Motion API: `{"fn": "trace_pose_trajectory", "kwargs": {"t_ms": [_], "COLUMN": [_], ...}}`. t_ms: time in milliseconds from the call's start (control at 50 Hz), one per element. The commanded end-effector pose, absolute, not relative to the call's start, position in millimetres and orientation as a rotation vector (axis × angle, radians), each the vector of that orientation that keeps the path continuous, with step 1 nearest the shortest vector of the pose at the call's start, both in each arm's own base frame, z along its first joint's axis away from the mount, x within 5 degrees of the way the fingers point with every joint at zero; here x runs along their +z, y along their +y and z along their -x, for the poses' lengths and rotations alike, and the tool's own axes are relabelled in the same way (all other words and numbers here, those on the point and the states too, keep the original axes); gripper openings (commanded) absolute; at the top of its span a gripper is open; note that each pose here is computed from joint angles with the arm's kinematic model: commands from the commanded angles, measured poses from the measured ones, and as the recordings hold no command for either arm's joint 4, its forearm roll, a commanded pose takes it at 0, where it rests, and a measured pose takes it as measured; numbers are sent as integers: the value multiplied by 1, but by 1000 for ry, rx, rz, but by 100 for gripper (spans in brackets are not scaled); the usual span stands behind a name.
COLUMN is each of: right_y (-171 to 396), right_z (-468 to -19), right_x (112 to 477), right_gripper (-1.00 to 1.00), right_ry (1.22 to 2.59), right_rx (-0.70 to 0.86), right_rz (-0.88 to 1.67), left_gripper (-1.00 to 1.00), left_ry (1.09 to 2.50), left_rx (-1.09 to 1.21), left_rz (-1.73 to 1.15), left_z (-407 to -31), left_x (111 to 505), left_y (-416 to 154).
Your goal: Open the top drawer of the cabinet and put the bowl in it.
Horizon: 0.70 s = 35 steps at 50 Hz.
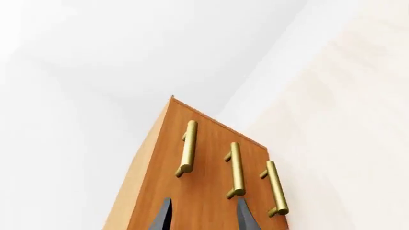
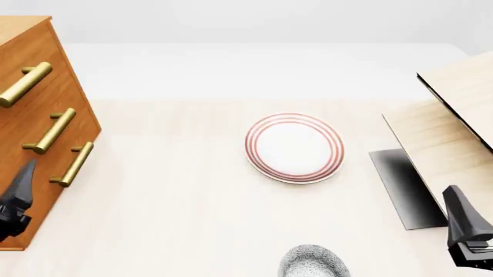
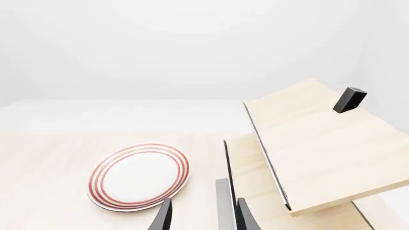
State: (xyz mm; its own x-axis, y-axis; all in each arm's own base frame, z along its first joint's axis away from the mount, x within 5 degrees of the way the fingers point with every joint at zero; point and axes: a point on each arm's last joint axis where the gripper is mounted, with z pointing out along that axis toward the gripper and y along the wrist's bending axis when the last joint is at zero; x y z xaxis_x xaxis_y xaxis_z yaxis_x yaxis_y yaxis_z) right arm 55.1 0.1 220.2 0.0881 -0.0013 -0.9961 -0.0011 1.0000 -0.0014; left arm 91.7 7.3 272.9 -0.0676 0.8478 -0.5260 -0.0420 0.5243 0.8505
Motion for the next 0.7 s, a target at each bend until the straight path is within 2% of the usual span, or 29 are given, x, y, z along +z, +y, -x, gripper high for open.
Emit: {"fn": "trace_pose_trajectory", "kwargs": {"t_ms": [20,500,700], "right_y": [0,0,0], "right_z": [-56,-56,-56], "right_x": [218,218,218], "right_gripper": [100,100,100], "right_ry": [1483,1483,1483], "right_rx": [0,0,0], "right_rz": [1,1,1], "left_gripper": [100,100,100], "left_ry": [1397,1343,1351], "left_rx": [990,1097,1132], "left_rz": [-844,-891,-921], "left_z": [-108,-141,-163], "left_x": [270,279,267], "left_y": [10,15,20]}}
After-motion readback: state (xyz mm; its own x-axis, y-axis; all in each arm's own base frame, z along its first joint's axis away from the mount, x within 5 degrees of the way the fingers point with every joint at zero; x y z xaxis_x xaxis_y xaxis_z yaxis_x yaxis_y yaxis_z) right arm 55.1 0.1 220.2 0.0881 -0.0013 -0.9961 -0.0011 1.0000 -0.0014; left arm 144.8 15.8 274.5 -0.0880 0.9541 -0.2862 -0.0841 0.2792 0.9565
